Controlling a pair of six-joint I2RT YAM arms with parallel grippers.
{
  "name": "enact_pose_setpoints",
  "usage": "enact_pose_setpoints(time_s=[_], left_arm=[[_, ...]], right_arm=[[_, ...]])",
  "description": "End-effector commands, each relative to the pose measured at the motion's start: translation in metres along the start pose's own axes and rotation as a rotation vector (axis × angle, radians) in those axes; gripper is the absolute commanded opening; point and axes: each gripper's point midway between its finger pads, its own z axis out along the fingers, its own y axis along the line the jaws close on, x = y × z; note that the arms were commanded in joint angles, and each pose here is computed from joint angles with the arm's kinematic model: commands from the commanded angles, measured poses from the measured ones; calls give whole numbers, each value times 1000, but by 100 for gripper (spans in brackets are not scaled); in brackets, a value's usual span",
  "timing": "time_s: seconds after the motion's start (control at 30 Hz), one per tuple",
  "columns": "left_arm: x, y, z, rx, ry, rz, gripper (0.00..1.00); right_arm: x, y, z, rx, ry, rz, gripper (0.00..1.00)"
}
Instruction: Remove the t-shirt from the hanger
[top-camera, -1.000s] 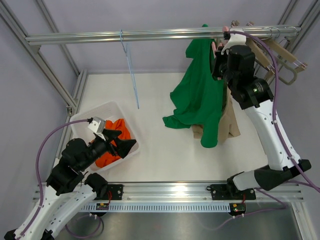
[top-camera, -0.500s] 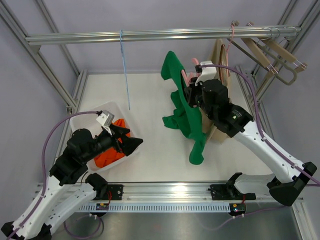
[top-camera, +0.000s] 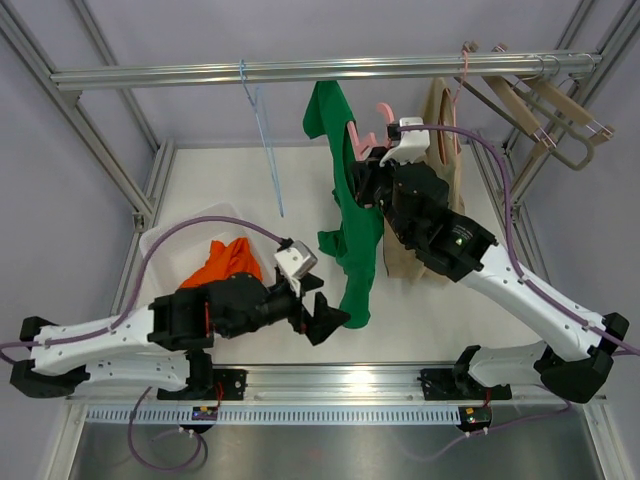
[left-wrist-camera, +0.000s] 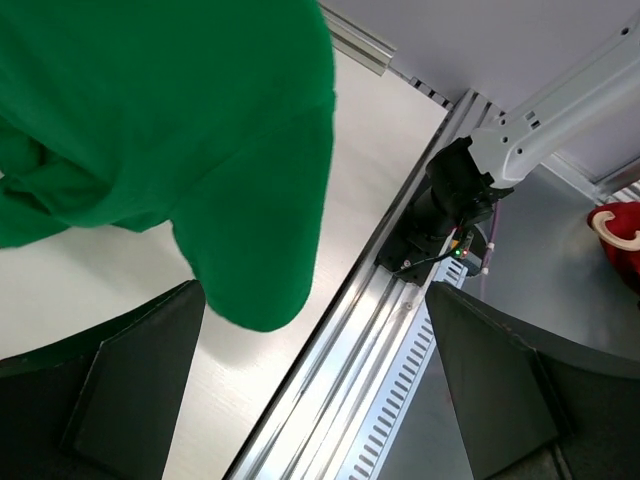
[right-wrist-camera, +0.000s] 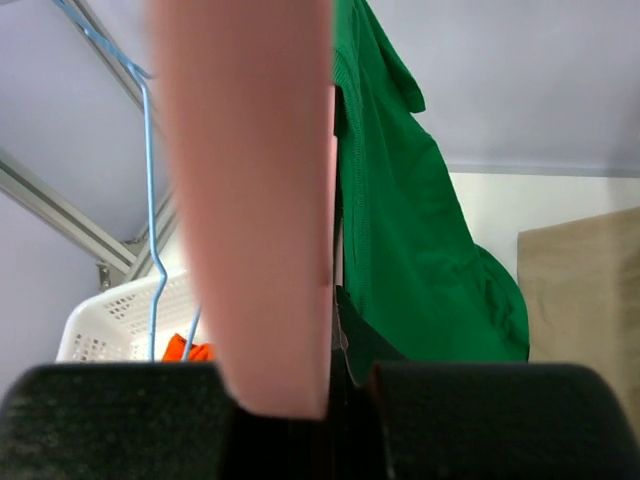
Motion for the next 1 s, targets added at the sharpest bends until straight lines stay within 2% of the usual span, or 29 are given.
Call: enact_pose_setpoints(time_s=[0.0, 0.17, 0.33, 0.4, 0.43, 0.5, 0.53, 0.6, 0.63, 0.67, 0.83, 0.93, 0.97], left_arm=[[-33, -10, 15, -69, -117, -5, 99], [-27, -20, 42, -132, -82, 65, 99], [-29, -9, 53, -255, -100, 118, 98], [-29, -12, 60, -253, -102, 137, 88], [-29, -12, 62, -256, -103, 139, 70], [-27, -11, 65, -274, -98, 146, 49], [-26, -9, 66, -285, -99, 145, 34], [-25, -4, 63, -308, -108, 145, 28], [-25, -3, 62, -316, -114, 145, 20], [-26, -2, 61, -320, -120, 145, 2], [-12, -20, 62, -232, -98, 176, 0], [13, -35, 59, -165, -54, 217, 0], [21, -36, 58, -153, -40, 220, 0]], right_arm=[[-60, 16, -11, -27, -170, 150, 0], [-68, 25, -23, -66, -188, 176, 0], [-72, 33, -36, -108, -191, 185, 0], [-71, 32, -38, -114, -194, 187, 0], [-72, 32, -40, -119, -196, 187, 0], [-72, 31, -41, -123, -200, 185, 0], [-76, 31, -45, -134, -207, 193, 0], [-76, 31, -48, -145, -205, 192, 0], [-78, 32, -51, -157, -207, 197, 0], [-78, 32, -52, -163, -208, 201, 0], [-85, 36, -49, -166, -228, 189, 0], [-102, 38, -39, -133, -277, 163, 0], [-121, 41, -41, -140, -312, 173, 0]])
